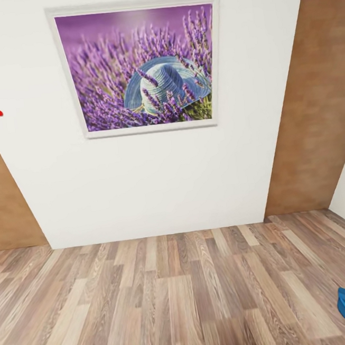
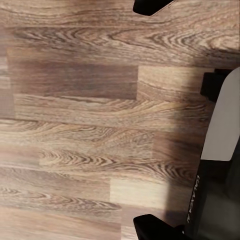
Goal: In the bedroom, move the book from the bed onto either nightstand, and place the two sandals side by side next to the bed.
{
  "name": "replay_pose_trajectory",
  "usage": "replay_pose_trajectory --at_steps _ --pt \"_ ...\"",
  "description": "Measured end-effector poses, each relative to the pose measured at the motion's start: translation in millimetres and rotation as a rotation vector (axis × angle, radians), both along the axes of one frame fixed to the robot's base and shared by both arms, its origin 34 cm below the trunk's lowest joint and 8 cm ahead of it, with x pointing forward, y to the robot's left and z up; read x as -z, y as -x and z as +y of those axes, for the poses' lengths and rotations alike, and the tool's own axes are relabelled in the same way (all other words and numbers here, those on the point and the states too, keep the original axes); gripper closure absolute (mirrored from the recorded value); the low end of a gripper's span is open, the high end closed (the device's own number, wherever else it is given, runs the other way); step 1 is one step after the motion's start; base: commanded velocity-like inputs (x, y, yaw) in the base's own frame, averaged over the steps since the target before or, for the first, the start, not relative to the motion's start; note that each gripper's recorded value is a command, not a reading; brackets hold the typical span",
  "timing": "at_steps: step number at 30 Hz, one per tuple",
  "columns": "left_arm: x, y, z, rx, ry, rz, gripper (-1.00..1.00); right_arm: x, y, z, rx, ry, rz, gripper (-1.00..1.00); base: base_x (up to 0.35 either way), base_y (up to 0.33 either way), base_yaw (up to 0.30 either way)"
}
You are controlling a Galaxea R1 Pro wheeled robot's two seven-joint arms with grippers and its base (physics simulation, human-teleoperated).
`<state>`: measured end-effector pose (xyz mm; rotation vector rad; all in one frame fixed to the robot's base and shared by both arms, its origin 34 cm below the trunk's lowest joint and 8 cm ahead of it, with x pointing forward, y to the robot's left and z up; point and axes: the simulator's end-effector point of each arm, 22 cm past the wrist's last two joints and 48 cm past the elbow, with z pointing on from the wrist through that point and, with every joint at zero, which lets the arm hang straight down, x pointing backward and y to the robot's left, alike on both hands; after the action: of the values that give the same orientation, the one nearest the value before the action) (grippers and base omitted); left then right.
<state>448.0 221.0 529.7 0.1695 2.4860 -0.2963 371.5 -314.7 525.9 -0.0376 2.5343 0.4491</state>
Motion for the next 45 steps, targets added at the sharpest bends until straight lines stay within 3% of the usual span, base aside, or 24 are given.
replay_pose_trajectory --at_steps 11,45 --pt "0.3 0.0 -0.1 0.000 0.000 0.001 -1.00 -0.1 0.1 0.7 -0.001 -0.003 0.000 -1.00 0.261 0.000 -0.098" --pt "0.3 -0.1 -0.4 0.001 0.001 0.001 -1.00 -1.2 -2.2 -0.2 -0.004 0.003 -0.014 -1.00 0.005 0.000 -0.275"
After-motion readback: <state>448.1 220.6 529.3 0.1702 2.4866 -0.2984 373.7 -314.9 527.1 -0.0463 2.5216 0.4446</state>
